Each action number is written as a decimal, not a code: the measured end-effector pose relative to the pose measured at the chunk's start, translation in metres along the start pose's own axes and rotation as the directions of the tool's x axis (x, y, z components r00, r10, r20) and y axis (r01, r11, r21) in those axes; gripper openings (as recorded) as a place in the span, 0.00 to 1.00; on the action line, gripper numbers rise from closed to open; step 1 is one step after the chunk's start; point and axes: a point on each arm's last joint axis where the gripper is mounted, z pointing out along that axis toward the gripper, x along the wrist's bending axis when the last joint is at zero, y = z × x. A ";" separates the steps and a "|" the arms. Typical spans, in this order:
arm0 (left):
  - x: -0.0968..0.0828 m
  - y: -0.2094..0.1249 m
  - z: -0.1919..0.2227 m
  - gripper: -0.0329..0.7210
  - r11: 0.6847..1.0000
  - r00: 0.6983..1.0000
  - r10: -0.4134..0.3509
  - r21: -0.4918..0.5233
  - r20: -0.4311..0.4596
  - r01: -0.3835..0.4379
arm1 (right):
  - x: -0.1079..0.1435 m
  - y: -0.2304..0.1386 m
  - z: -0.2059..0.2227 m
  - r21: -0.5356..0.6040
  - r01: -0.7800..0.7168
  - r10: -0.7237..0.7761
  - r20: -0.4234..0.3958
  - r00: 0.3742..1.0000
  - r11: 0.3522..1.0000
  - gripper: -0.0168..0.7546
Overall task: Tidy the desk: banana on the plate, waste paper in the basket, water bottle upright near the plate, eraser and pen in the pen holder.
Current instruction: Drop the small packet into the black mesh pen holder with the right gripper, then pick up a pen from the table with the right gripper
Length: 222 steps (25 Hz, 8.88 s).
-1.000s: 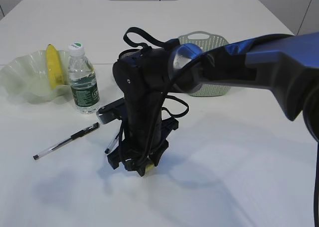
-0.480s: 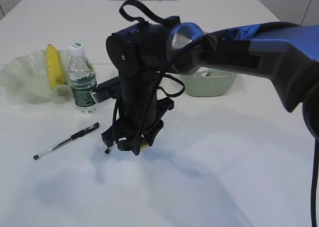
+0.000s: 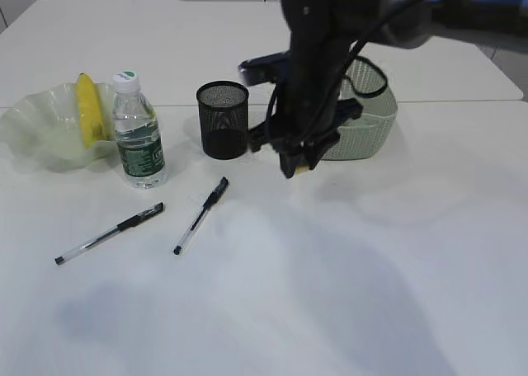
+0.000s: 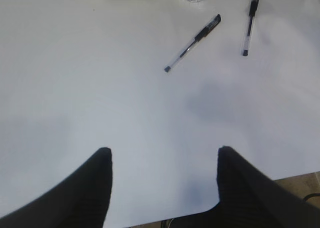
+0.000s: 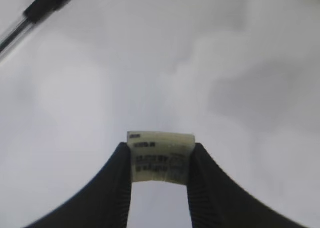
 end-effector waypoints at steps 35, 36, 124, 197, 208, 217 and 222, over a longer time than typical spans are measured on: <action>0.000 0.000 0.000 0.66 1.000 1.000 0.000 0.000 0.000 0.000 | -0.034 0.072 -0.002 -0.636 0.130 -0.195 -0.032 0.980 0.761 0.31; 0.000 0.000 0.000 0.66 1.000 1.000 0.000 0.000 0.000 0.000 | -0.034 0.073 -0.002 -0.645 0.130 -0.196 -0.031 0.980 0.753 0.31; -0.001 0.002 0.000 0.65 1.000 1.000 -0.001 -0.017 0.006 0.001 | -0.027 0.091 0.020 -0.822 0.120 -0.293 -0.059 0.954 0.557 0.53; -0.001 0.005 0.000 0.65 0.998 1.000 -0.001 -0.058 0.011 0.002 | 0.088 0.040 0.050 -0.051 -0.691 0.676 -0.168 0.718 0.721 0.49; -0.001 0.006 0.000 0.65 0.998 1.000 0.000 -0.068 0.013 0.001 | 0.089 0.040 0.074 -0.027 -0.718 0.709 -0.142 0.691 0.695 0.49; -0.001 0.006 0.000 0.65 0.998 1.000 0.000 -0.070 0.013 0.001 | 0.090 0.040 0.080 -0.018 -0.723 0.715 -0.129 0.687 0.691 0.49; -0.001 0.007 0.000 0.65 0.997 1.000 0.000 -0.076 0.014 0.001 | 0.089 0.037 0.086 0.003 -0.721 0.718 -0.094 0.690 0.693 0.49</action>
